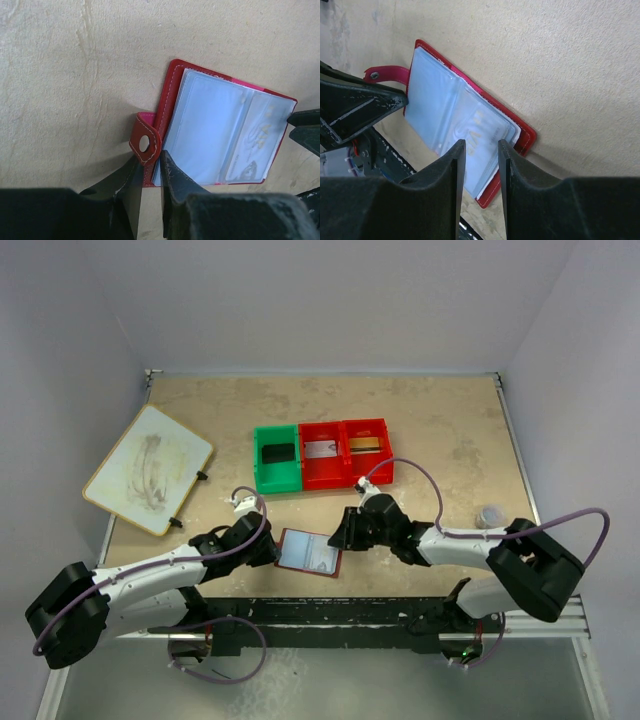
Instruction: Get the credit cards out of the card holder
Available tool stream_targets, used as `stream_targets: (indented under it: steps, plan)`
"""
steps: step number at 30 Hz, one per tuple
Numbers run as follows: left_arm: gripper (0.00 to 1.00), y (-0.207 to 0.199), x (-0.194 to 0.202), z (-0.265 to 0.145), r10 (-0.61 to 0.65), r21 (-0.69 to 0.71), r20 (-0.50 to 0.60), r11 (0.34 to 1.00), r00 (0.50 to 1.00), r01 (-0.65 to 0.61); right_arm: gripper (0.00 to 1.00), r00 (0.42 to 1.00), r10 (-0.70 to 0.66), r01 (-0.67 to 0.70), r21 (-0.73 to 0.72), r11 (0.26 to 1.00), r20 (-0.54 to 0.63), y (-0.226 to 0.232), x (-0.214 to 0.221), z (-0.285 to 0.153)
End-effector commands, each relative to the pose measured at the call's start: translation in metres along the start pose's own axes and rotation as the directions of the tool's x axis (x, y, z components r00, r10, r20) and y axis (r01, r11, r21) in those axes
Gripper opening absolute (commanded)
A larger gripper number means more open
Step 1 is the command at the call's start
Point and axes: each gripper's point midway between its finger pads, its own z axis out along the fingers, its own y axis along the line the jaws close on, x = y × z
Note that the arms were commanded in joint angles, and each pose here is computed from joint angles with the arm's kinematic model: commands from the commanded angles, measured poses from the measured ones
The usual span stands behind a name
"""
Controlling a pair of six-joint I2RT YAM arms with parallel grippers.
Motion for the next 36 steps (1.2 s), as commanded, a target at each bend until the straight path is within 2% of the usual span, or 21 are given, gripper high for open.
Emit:
stream_targets:
  steps: [1,10,20,29,36]
  plan:
    - [0.17,-0.002,0.0,-0.003,0.029,0.016,-0.002,0.999,1.0,-0.029,0.35,1.0,0.004,-0.003,-0.058,0.998,0.007,0.01,0.0,0.004]
    - [0.14,-0.002,0.002,-0.002,0.033,0.013,-0.01,0.999,0.999,-0.033,0.36,0.997,0.07,-0.071,0.012,0.997,0.03,-0.006,0.001,0.005]
    - [0.12,-0.003,0.004,-0.001,0.041,0.02,-0.023,0.999,0.999,-0.041,0.36,0.972,0.231,-0.228,-0.074,0.971,0.049,-0.001,0.008,0.006]
    - [0.11,-0.005,0.005,0.0,0.047,0.026,-0.03,0.999,0.998,-0.046,0.35,0.968,0.245,-0.231,-0.191,0.954,0.056,0.027,-0.005,0.002]
    - [0.1,-0.006,0.006,0.0,0.053,0.03,-0.035,0.998,0.998,-0.051,0.35,0.973,0.222,-0.207,-0.203,0.957,0.057,0.038,-0.014,0.005]
